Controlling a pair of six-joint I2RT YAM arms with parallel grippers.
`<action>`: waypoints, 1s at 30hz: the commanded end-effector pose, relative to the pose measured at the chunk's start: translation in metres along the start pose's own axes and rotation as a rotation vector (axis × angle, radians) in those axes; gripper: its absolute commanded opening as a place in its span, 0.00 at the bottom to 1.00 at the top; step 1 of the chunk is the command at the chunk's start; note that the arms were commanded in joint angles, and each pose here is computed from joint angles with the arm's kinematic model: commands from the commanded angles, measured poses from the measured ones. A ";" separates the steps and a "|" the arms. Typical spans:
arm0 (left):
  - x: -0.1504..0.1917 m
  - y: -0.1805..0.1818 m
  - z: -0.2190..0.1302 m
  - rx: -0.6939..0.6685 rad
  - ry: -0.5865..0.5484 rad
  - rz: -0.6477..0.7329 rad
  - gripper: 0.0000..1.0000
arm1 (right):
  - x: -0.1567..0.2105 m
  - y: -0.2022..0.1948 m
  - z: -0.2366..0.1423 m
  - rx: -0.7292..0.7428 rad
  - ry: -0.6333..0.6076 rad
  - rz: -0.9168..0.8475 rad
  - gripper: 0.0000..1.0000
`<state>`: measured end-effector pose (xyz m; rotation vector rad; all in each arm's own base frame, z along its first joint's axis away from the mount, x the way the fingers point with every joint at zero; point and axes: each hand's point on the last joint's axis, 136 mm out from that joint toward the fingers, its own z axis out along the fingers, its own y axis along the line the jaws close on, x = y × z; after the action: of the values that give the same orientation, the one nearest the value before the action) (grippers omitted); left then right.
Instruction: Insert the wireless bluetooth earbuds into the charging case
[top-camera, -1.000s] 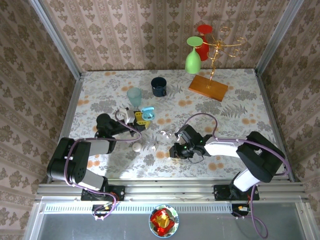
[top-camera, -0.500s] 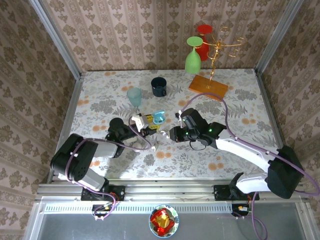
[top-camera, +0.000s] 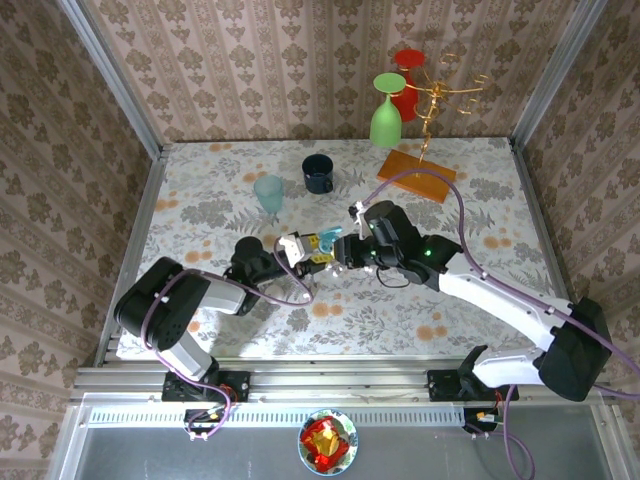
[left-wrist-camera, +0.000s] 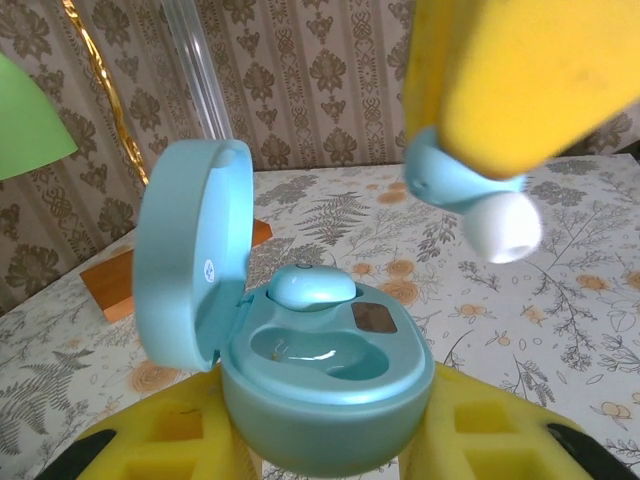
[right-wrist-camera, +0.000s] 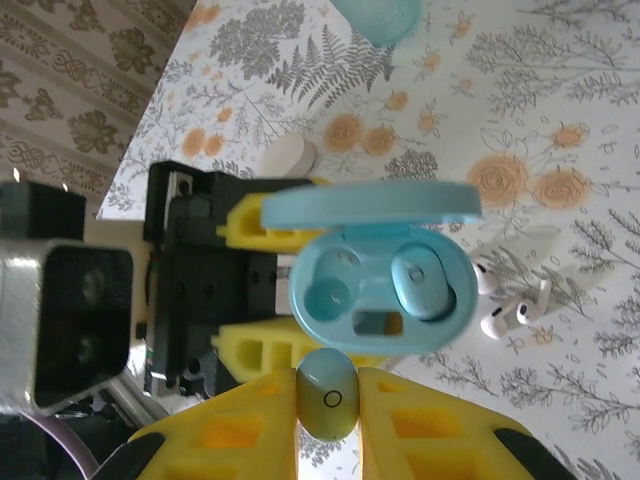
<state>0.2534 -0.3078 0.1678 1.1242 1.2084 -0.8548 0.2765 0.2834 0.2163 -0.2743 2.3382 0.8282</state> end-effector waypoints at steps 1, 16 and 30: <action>-0.011 0.001 0.006 0.001 -0.033 0.056 0.23 | -0.015 0.002 0.005 0.016 -0.029 -0.041 0.21; -0.012 -0.005 0.006 0.013 -0.036 0.062 0.23 | -0.012 -0.006 0.029 0.049 0.018 -0.053 0.21; -0.009 -0.005 0.007 0.011 -0.029 0.054 0.23 | -0.016 -0.003 0.021 0.041 -0.005 -0.051 0.37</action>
<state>0.2495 -0.3127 0.1639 1.1393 1.2093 -0.8512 0.2972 0.2985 0.1944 -0.3203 2.3775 0.7634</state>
